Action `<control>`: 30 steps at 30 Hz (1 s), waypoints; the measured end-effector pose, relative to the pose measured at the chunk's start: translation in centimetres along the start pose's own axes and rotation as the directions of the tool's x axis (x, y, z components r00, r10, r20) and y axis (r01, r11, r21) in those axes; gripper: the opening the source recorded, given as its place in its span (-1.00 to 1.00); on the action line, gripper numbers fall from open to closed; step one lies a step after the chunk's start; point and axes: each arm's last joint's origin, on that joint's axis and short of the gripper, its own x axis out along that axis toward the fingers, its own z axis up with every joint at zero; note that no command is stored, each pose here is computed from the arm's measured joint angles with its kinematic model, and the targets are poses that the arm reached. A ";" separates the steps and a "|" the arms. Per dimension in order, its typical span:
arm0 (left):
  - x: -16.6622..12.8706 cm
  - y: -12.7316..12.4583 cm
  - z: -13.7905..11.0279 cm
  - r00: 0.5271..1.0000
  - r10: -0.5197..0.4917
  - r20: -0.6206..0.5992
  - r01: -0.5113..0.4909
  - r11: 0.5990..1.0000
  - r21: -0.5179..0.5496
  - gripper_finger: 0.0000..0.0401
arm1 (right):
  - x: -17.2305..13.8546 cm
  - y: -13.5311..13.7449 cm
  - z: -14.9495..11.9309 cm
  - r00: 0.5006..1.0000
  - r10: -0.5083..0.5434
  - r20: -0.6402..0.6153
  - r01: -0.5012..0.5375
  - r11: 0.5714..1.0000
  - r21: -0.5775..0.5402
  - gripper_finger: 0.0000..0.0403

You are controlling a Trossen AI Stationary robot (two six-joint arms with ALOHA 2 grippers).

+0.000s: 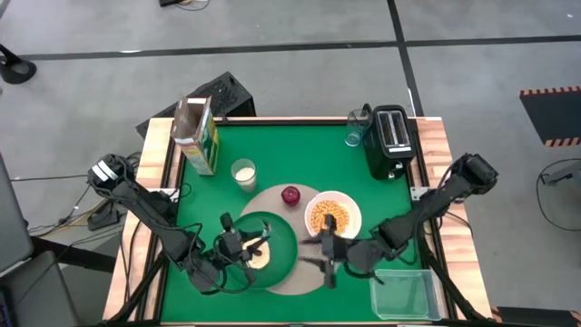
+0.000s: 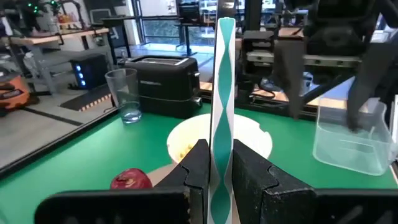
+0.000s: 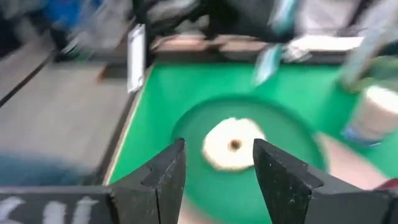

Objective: Arrange a breakfast setting
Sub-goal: Put the white green spoon to the right of the white bowl on the table

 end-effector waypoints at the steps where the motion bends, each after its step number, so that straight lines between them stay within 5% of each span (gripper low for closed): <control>1: 0.0 0.0 -0.1 1.000 0.003 -0.003 -0.003 1.000 0.000 -0.86 | 0.3 -0.1 -0.2 0.998 -0.040 0.047 0.039 0.999 0.024 0.02; 6: 0.0 0.2 -0.2 0.999 0.046 0.003 -0.046 0.999 0.011 -0.86 | 1.7 -1.0 -1.6 0.955 -0.172 0.242 0.140 0.980 0.145 0.02; 12: 0.4 0.4 -0.3 0.999 0.048 -0.007 -0.048 0.999 0.026 -0.86 | 4.7 -2.1 -1.7 0.900 -0.229 0.370 0.126 0.951 0.282 0.02; 22: 1.5 1.1 -0.6 0.997 0.062 -0.043 -0.060 0.997 0.056 -0.86 | 8.0 -3.9 -0.5 0.886 -0.259 0.385 0.168 0.953 0.254 0.02; 30: 1.8 1.3 -0.8 0.996 0.077 -0.053 -0.074 0.995 0.059 -0.86 | 7.0 -4.4 1.3 0.864 -0.267 0.427 0.175 0.954 0.242 0.02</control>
